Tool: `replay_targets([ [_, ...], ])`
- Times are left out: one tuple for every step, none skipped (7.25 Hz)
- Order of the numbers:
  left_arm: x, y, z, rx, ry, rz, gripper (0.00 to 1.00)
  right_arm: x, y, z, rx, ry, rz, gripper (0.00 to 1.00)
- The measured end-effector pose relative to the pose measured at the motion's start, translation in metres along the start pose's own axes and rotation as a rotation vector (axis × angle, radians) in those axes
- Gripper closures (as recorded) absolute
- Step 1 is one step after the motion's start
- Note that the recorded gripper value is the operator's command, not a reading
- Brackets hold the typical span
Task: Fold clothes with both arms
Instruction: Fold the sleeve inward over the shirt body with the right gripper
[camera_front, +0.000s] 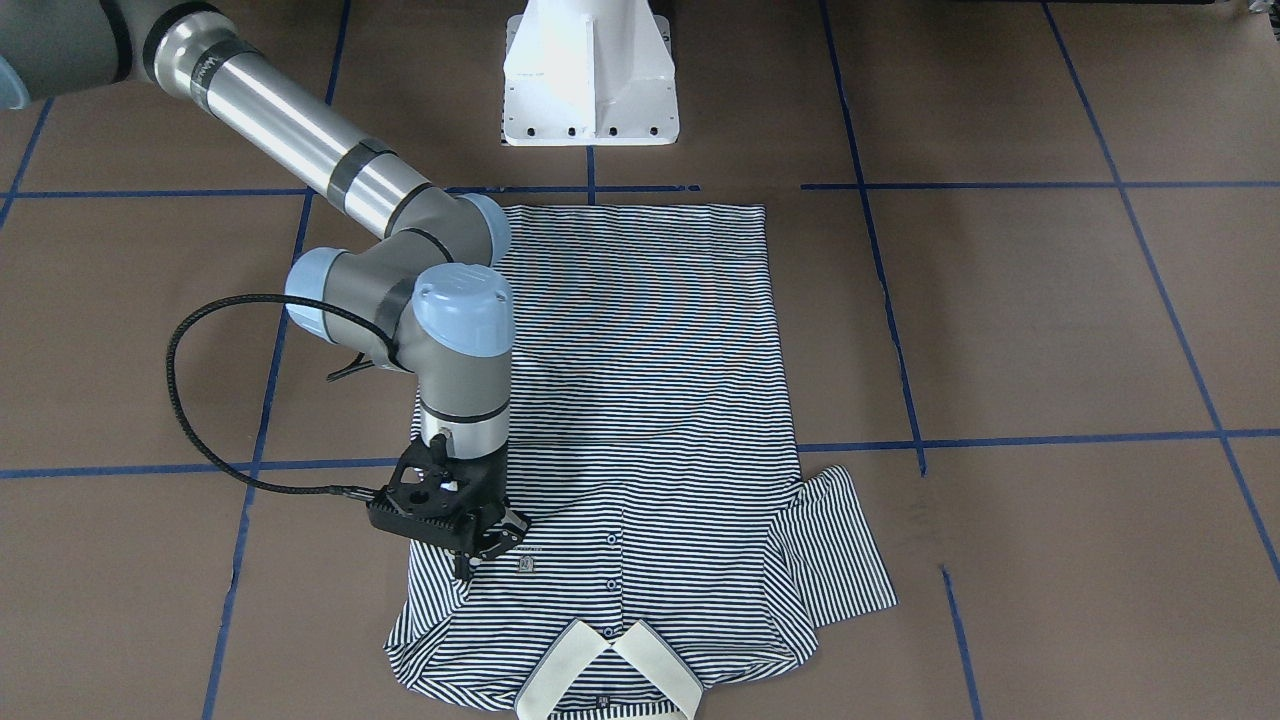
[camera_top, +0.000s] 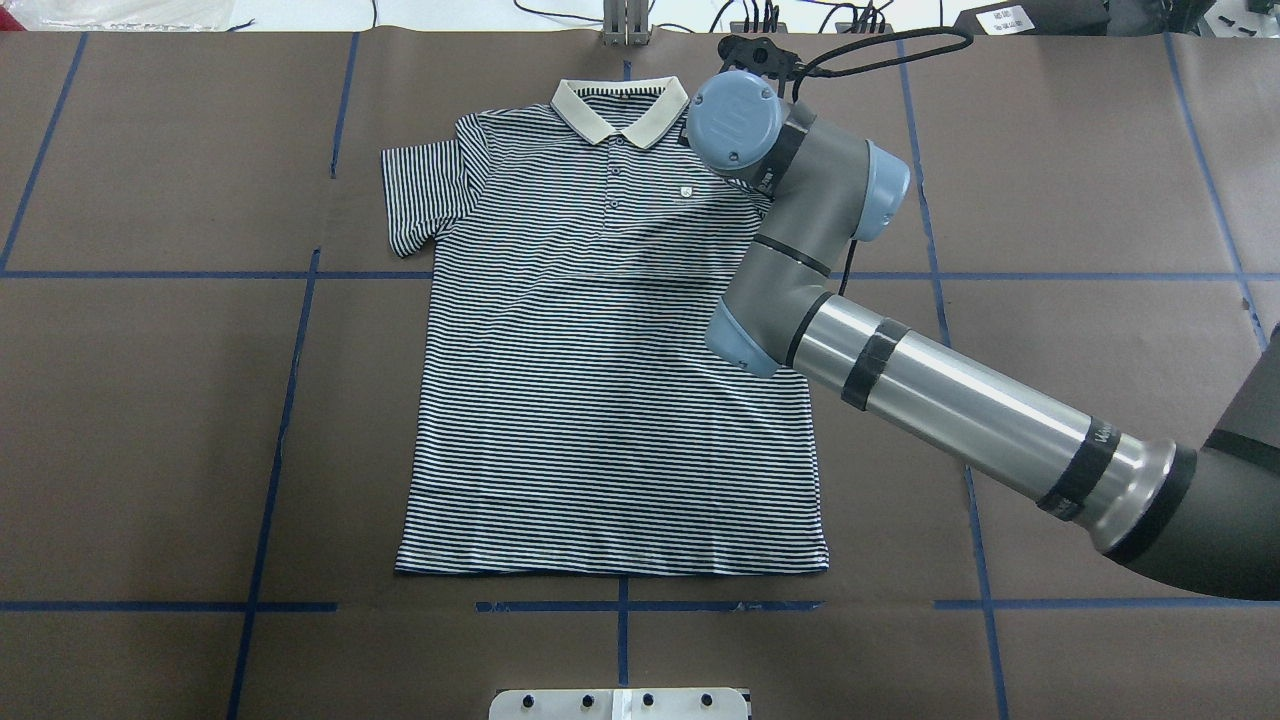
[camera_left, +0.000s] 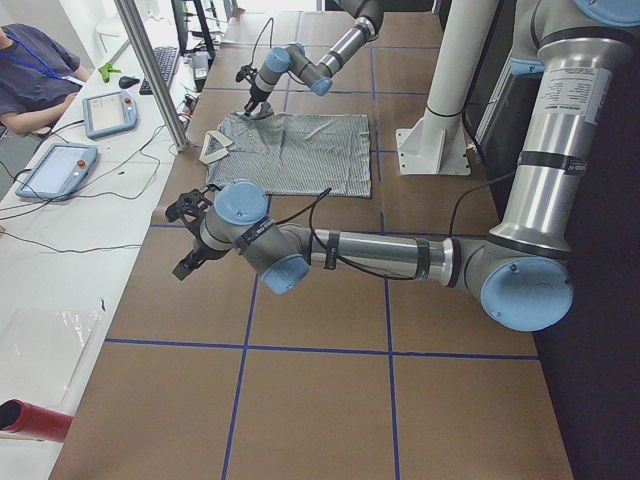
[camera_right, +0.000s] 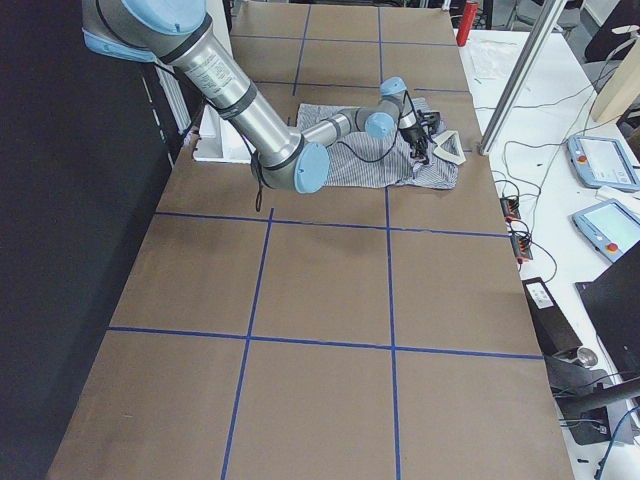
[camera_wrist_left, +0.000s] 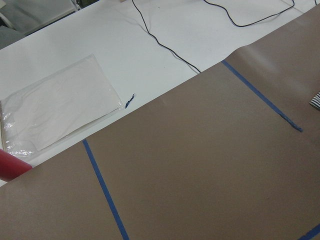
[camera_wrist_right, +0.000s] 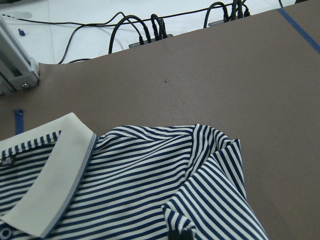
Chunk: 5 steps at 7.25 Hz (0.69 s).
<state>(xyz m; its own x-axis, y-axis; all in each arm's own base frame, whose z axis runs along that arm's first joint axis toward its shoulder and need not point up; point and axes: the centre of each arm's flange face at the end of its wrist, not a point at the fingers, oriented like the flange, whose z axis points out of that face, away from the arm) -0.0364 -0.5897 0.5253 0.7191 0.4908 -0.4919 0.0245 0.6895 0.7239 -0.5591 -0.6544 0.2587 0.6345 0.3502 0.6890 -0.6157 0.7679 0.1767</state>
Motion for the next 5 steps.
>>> replay_targets([
  [0.000,0.000,0.000,0.000,0.000,0.000,0.00,-0.010,0.006,0.001,0.010,0.007,0.013,1.00],
  [0.000,0.000,0.000,0.000,0.001,0.000,0.00,-0.016,0.009,0.002,0.015,0.012,0.034,1.00],
  [0.000,0.000,0.000,0.000,0.001,0.000,0.00,-0.022,0.012,0.003,0.021,0.019,0.067,0.09],
  [0.000,0.000,0.000,0.000,0.001,0.000,0.00,-0.025,0.013,0.005,0.027,0.024,0.086,0.00],
  [0.000,0.000,0.000,0.000,0.000,0.000,0.00,-0.025,0.014,0.006,0.029,0.026,0.079,0.00],
])
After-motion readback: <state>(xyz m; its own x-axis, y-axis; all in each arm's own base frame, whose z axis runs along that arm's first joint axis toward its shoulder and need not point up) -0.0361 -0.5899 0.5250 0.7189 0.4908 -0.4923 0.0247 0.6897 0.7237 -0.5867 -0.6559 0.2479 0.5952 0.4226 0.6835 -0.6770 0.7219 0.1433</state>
